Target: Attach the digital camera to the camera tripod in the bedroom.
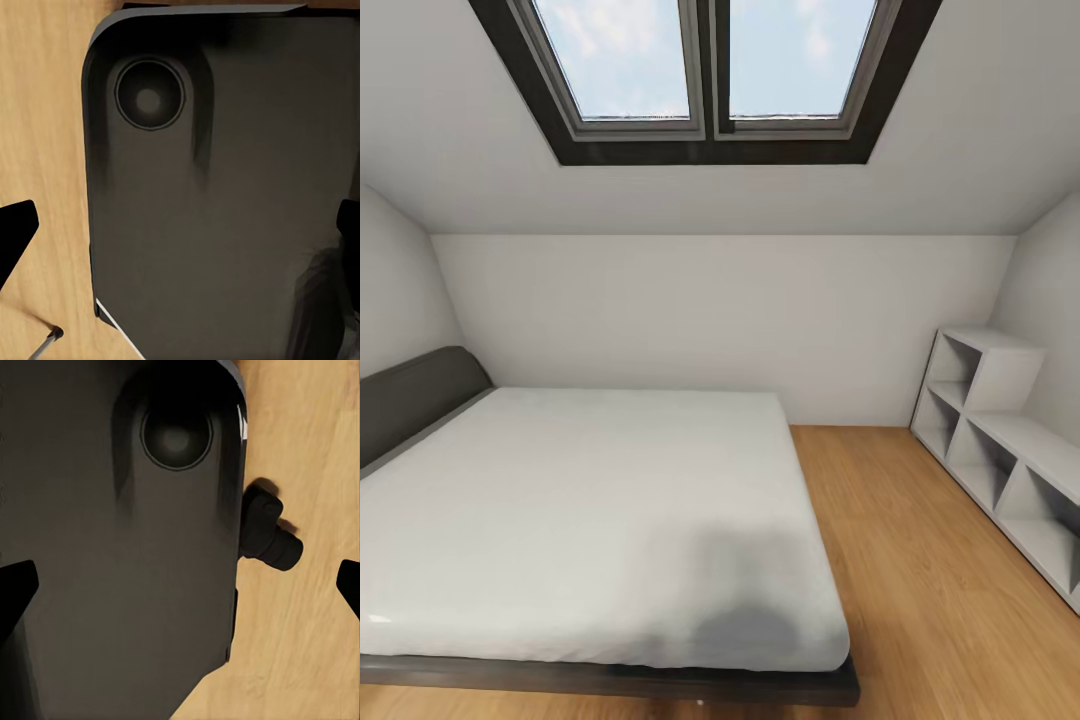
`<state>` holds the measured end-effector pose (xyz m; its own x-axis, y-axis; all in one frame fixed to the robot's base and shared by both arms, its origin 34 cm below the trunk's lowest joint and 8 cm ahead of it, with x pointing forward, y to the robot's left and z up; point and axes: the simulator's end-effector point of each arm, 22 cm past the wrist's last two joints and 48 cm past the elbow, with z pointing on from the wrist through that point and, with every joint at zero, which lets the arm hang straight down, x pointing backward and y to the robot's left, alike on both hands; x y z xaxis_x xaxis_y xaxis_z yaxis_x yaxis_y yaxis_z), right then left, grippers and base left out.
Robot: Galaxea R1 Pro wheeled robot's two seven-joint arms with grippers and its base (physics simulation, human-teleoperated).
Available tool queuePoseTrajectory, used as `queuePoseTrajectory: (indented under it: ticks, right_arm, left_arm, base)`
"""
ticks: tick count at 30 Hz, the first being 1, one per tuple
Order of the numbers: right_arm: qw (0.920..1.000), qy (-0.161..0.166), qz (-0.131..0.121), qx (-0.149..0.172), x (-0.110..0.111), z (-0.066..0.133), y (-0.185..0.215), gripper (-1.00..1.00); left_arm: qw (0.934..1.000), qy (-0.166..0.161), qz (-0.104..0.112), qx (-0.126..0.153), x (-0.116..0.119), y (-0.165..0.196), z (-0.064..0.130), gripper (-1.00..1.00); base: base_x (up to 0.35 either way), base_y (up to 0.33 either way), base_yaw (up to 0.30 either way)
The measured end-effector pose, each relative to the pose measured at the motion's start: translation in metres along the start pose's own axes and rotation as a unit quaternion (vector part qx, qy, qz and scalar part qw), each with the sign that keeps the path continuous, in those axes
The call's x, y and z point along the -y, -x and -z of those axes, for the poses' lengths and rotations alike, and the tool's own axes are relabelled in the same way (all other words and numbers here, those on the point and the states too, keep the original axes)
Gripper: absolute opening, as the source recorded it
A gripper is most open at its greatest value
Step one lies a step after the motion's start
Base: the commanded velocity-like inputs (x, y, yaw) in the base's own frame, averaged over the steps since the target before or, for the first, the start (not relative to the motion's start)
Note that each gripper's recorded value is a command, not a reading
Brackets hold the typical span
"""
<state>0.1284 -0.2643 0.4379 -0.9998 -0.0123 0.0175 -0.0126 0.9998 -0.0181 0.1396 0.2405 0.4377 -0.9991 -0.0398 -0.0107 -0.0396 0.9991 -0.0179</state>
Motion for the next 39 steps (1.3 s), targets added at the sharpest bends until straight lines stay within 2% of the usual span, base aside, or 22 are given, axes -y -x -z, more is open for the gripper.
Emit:
queuePoseTrajectory:
  ticks: [39]
  right_arm:
    - [1.0,0.0,0.001,0.006,0.0006,0.0,0.0028,1.0]
  left_arm:
    - [1.0,0.0,0.0,0.001,0.0,0.0006,0.0,1.0]
  base:
    - [0.0,0.0,-0.007]
